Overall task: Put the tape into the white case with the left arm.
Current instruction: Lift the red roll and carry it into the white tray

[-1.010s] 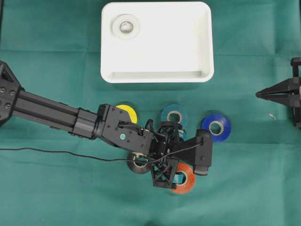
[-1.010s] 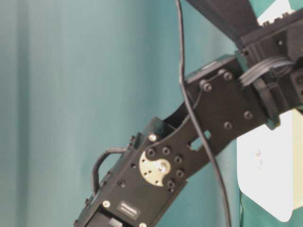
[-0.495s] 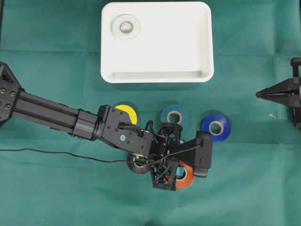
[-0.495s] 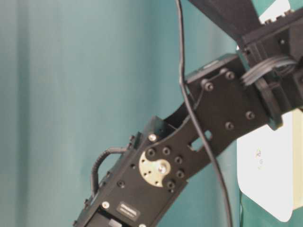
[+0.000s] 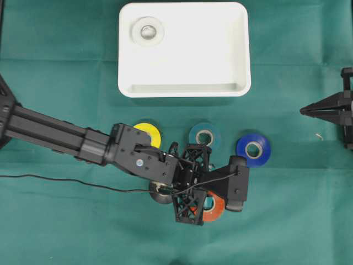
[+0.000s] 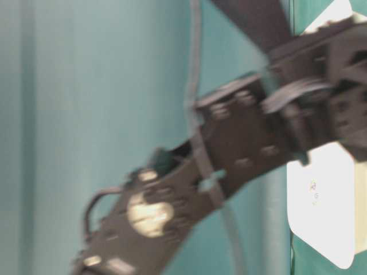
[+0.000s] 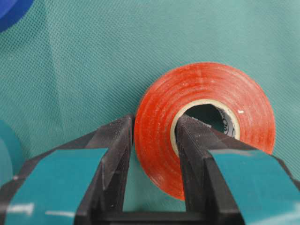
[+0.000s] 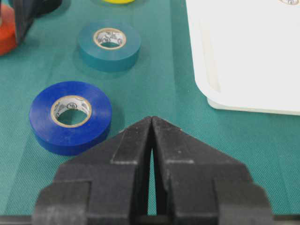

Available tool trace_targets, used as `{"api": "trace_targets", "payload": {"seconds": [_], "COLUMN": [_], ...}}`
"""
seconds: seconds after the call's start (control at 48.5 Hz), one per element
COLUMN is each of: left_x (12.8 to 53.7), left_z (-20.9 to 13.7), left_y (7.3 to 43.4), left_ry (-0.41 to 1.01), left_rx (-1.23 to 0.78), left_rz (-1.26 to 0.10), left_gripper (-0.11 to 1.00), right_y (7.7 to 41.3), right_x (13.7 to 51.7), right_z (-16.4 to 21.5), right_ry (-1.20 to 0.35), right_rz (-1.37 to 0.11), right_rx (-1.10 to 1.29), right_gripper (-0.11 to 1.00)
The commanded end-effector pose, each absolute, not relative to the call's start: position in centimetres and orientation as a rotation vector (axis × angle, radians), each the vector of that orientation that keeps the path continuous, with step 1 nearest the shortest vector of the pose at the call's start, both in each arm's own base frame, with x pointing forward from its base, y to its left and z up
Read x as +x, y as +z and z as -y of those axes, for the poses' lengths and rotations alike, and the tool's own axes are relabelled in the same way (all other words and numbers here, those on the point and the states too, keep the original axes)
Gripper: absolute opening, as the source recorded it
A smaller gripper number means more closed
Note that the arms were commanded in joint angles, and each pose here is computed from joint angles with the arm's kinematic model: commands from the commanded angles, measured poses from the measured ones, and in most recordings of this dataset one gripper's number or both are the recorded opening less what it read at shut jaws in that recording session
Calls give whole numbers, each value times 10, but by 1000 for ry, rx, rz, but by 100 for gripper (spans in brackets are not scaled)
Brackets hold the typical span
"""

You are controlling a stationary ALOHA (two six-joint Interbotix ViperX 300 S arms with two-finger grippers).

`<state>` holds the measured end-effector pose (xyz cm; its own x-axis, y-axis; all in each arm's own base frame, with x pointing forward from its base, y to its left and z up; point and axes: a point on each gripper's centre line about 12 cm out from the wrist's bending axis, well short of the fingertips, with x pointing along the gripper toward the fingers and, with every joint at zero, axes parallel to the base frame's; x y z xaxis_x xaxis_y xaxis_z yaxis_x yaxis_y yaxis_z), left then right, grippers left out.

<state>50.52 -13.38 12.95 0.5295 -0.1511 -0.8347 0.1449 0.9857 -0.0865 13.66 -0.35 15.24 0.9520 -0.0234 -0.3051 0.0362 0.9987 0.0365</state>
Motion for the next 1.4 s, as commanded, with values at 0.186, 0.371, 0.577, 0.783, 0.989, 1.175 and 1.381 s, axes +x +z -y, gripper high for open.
{"api": "trace_targets", "payload": {"seconds": [0.186,0.371,0.577,0.783,0.989,1.175,1.381], "left_x": [494,489,490,484,472,459,434], "left_z": [133,122,98,66,25,-11,-48], "left_y": [200,216,210,210,207,204,208], "left_ry": [-192,-179,-154,-113,-49,5,50], "left_rx": [-7,-6,14,21,5,1,20], "left_rz": [-930,-924,-940,-949,-962,-971,-983], "left_gripper": [26,26,26,26,26,26,26], "right_y": [158,157,158,157,157,158,157], "right_x": [139,139,139,139,139,139,139], "right_z": [4,4,4,4,4,4,4], "right_ry": [-30,-30,-30,-30,-30,-30,-30], "right_rz": [-293,-294,-293,-294,-294,-293,-291], "right_rx": [39,40,40,40,40,39,39], "right_gripper": [-9,-9,-9,-9,-9,-9,-9]}}
